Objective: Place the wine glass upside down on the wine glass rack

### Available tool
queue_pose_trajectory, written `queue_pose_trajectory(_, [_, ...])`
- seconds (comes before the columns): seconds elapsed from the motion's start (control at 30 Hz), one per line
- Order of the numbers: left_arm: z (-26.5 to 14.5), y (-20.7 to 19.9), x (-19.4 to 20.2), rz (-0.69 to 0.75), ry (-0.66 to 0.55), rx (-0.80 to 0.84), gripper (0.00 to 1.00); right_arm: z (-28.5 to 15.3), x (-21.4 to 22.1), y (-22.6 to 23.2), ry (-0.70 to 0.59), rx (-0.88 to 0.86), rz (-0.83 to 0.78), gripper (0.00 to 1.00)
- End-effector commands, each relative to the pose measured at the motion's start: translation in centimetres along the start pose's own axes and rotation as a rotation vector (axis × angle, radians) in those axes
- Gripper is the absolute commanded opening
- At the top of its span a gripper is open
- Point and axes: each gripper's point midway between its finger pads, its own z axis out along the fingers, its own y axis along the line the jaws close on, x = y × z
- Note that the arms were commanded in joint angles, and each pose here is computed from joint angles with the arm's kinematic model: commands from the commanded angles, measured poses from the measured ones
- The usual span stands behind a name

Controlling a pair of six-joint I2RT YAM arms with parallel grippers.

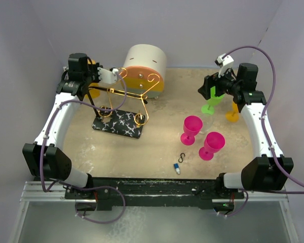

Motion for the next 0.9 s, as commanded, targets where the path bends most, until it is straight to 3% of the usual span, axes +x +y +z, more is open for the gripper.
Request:
queue_pose_trajectory(0.0, [-1.7, 1.1, 0.6, -0.035, 0.02, -0.034, 0.09, 0.0, -0.7, -0.3, -0.024, 0.004, -0.026, 0.97])
queue_pose_trajectory(0.3, [-2.0, 0.1, 1.0, -0.036, 0.039, 0.006, 0.16, 0.1, -0.7, -0.4, -0.027, 0.007, -0.03, 0.98])
queue_pose_trajectory(0.87, [-4.0, -0.3, 1.4, -0.02, 0.059, 0.034, 0.39, 0.4, -0.2, -1.0, -0.005, 0.027, -0.034, 0.99])
